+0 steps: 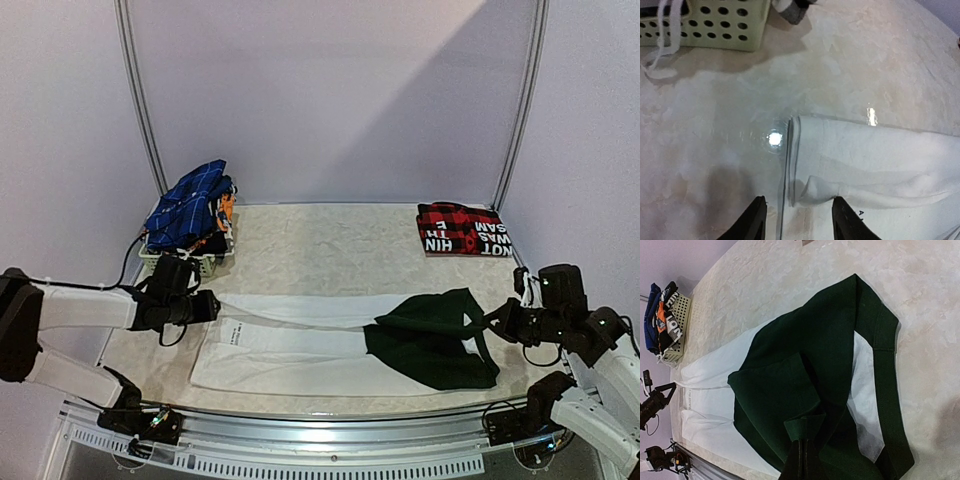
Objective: Fold and stack the mixed laundry pile
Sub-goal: Fold the 1/3-folded T-shirt at the center of the board.
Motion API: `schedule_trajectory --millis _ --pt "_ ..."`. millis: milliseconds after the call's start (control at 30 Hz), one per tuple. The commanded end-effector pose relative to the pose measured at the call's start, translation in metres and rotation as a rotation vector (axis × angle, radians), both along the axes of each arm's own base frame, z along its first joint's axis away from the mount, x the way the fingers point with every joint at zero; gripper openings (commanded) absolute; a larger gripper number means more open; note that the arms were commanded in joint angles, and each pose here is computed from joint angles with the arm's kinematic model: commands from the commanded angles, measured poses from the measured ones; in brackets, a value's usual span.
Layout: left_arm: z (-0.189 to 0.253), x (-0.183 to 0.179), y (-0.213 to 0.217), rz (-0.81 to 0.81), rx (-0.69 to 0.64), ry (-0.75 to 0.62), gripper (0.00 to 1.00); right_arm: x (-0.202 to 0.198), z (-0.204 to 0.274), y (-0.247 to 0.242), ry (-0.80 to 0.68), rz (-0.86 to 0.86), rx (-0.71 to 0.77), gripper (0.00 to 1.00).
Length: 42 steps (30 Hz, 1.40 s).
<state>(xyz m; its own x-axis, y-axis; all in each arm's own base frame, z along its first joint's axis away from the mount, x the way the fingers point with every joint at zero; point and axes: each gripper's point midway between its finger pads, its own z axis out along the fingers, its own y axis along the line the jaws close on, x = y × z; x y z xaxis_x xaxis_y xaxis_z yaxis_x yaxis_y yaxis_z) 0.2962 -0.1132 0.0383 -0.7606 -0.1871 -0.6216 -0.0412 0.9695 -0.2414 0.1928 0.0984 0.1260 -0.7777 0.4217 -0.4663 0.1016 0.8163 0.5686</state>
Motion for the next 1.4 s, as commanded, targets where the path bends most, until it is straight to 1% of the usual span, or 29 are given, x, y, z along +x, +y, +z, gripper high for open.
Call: schedule_trajectory --millis 0,67,133,233,400,567,633,667,700,767,800,900,967,1033,1067,1167,1267,1367 --pt "0.031 0.001 0.016 0.104 -0.025 -0.133 0.47 -0.007 -0.015 -0.004 0.042 -0.023 -0.010 0.00" --pt "0.047 0.001 0.022 0.133 -0.026 -0.185 0.49 -0.007 -0.014 -0.007 0.035 -0.034 -0.016 0.00" --pt "0.055 -0.004 0.031 0.163 -0.011 -0.204 0.49 -0.006 -0.011 -0.009 0.019 -0.047 -0.017 0.00" --pt "0.070 -0.003 0.031 0.152 -0.018 -0.250 0.49 -0.005 -0.007 -0.010 0.003 -0.057 -0.015 0.00" --pt "0.075 0.009 0.002 0.017 -0.043 -0.229 0.44 0.000 -0.006 -0.008 -0.007 -0.047 -0.015 0.00" --pt "0.062 0.020 -0.035 -0.105 -0.058 -0.175 0.41 0.005 -0.005 0.000 -0.021 -0.019 0.009 0.01" --pt "0.054 0.023 -0.046 -0.136 -0.057 -0.150 0.40 0.006 -0.011 0.002 -0.006 -0.017 0.013 0.04" --pt "0.050 0.024 -0.051 -0.148 -0.052 -0.138 0.40 0.005 -0.017 0.001 0.011 -0.022 0.008 0.06" --pt "0.042 0.024 -0.055 -0.158 -0.042 -0.116 0.40 0.004 -0.022 -0.001 0.025 -0.034 0.000 0.11" --pt "0.034 0.025 -0.061 -0.176 -0.028 -0.091 0.39 0.002 -0.030 -0.008 0.053 -0.072 -0.019 0.30" --pt "0.032 0.026 -0.064 -0.182 -0.022 -0.082 0.39 0.001 -0.034 -0.010 0.065 -0.088 -0.019 0.35" --pt "0.028 0.028 -0.069 -0.199 0.000 -0.069 0.39 -0.001 -0.034 -0.015 0.048 -0.137 0.002 0.47" --pt "0.028 0.029 -0.071 -0.209 0.022 -0.071 0.39 0.000 -0.026 -0.019 0.017 -0.166 0.015 0.50" --pt "0.030 0.032 -0.076 -0.223 0.041 -0.074 0.39 0.002 -0.016 -0.021 -0.017 -0.179 0.024 0.51" --pt "0.028 0.030 -0.078 -0.237 0.060 -0.054 0.39 0.004 -0.012 -0.019 -0.030 -0.174 0.032 0.52" --pt "0.031 0.034 -0.095 -0.292 0.091 -0.043 0.39 0.013 0.001 0.000 -0.068 -0.095 0.101 0.47" --pt "0.028 0.037 -0.115 -0.353 0.109 -0.024 0.39 0.021 -0.001 0.026 -0.049 0.002 0.151 0.42" --pt "0.020 0.039 -0.131 -0.395 0.129 0.004 0.39 0.025 -0.010 0.048 -0.017 0.066 0.107 0.40"
